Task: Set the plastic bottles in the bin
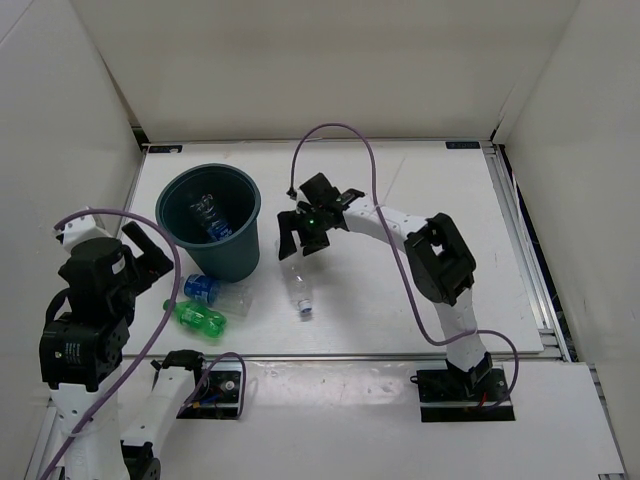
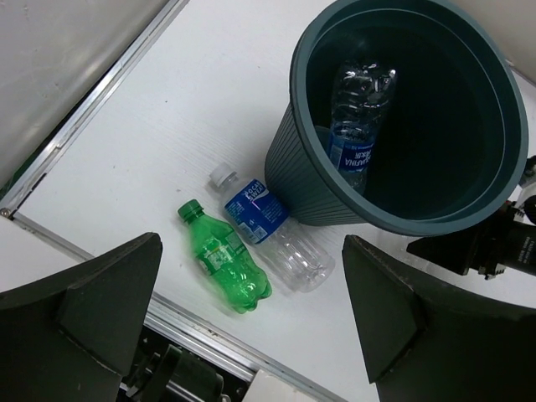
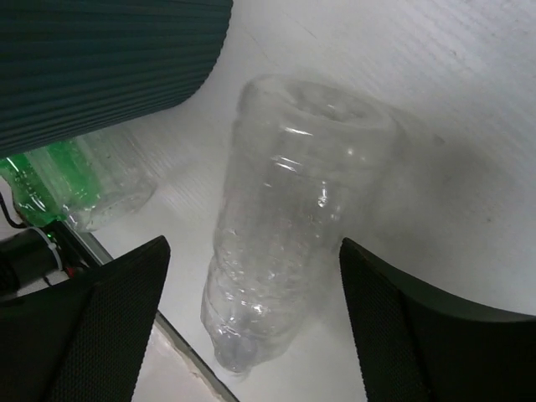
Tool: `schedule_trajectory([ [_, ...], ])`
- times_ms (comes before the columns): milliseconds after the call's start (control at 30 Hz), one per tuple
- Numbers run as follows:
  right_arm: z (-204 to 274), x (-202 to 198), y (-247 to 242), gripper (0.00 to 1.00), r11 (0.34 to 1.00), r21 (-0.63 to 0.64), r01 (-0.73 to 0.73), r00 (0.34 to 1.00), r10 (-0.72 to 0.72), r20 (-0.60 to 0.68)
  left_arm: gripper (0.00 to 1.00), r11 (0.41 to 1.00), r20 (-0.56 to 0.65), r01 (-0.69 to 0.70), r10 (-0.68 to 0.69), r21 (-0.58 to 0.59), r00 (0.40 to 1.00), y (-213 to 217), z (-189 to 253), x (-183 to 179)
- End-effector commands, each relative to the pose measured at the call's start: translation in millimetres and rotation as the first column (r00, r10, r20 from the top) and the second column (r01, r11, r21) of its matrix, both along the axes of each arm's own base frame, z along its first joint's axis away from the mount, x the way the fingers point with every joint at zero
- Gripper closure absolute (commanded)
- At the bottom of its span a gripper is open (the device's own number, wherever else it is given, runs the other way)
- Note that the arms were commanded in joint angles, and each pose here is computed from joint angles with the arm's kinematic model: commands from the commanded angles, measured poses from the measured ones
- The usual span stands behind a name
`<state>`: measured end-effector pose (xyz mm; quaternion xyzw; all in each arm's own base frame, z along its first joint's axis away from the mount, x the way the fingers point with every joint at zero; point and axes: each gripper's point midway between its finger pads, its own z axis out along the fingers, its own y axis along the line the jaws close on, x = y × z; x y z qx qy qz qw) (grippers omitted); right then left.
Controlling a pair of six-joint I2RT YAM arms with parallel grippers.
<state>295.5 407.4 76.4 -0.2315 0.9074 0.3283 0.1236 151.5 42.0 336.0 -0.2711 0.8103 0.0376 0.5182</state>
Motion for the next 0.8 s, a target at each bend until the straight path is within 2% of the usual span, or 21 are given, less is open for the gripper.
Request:
schedule_trajectory([
  [0,-0.6,-5.0,7.5,0.17,0.999,0.031,-0.033,0.998,0.035,-0.058,0.00,1.000,0.005,-0.008,0.008,-0.022,1.000,-1.3,1.7,-4.0],
  [67,-7.2,-4.6,-2.4,0.19,1.000,0.016,-0.020,0.996,0.021,-0.088,0.00,0.999,0.008,-0.013,0.013,-0.031,1.000,-1.5,1.2,-7.3],
  [133,-9.3,0.2,-9.8,0.28,1.000,0.020,-0.005,0.994,0.007,-0.106,0.00,0.999,0.001,-0.018,0.018,-0.039,1.000,-1.9,-2.2,-6.5],
  [167,-9.5,-6.7,-14.7,0.37,1.000,0.009,-0.018,0.992,0.019,-0.123,0.00,0.999,0.004,-0.022,0.023,-0.046,1.000,-2.1,-4.0,-7.8],
  [200,-9.4,-3.7,-19.9,0.37,1.000,0.009,-0.007,0.991,0.008,-0.136,0.00,0.999,0.004,-0.022,0.023,-0.046,1.000,-2.1,-4.0,-7.8],
  [233,-2.3,0.8,-25.4,0.43,1.000,0.014,-0.006,0.993,0.008,-0.120,0.00,0.998,0.006,-0.027,0.028,-0.055,1.000,-2.4,-6.3,-8.9],
  [267,3.0,0.1,-26.7,0.46,1.000,0.017,-0.018,0.994,0.019,-0.106,0.00,0.997,0.002,-0.035,0.035,-0.067,0.999,-2.9,-9.1,-8.1],
  [300,12.8,2.1,-34.3,0.46,1.000,0.027,-0.003,0.996,0.005,-0.094,0.00,0.997,-0.009,-0.036,0.035,-0.066,0.999,-2.9,-14.6,-9.1],
  [333,20.0,6.6,-37.7,0.41,0.999,0.037,-0.002,0.997,0.004,-0.072,0.00,0.996,0.003,-0.040,0.040,-0.075,0.999,-3.2,-15.0,-9.1],
  [400,32.7,5.2,-36.7,0.25,0.998,0.062,-0.016,0.998,0.020,-0.052,0.00,0.995,0.004,-0.046,0.046,-0.085,0.999,-3.7,-19.5,-8.4],
  [433,37.6,4.0,-36.0,0.08,0.997,0.074,-0.022,0.998,0.025,-0.050,0.00,0.994,0.009,-0.053,0.054,-0.097,0.999,-4.1,-21.3,-9.5],
  [467,33.6,4.0,-36.0,0.00,0.997,0.068,-0.021,0.998,0.025,-0.057,0.00,0.993,-0.003,-0.049,0.049,-0.109,0.999,-6.3,-26.0,-8.4],
  [600,14.0,9.7,-26.7,0.00,0.998,0.063,0.002,0.993,0.006,-0.117,0.00,0.990,-0.002,-0.036,0.036,-0.140,0.999,-11.7,-29.5,-8.5],
  [767,-33.2,0.1,-15.1,0.00,1.000,-0.005,-0.025,0.984,0.023,-0.176,0.00,0.991,-0.025,-0.022,0.019,-0.133,1.000,-13.1,-25.7,-12.7],
])
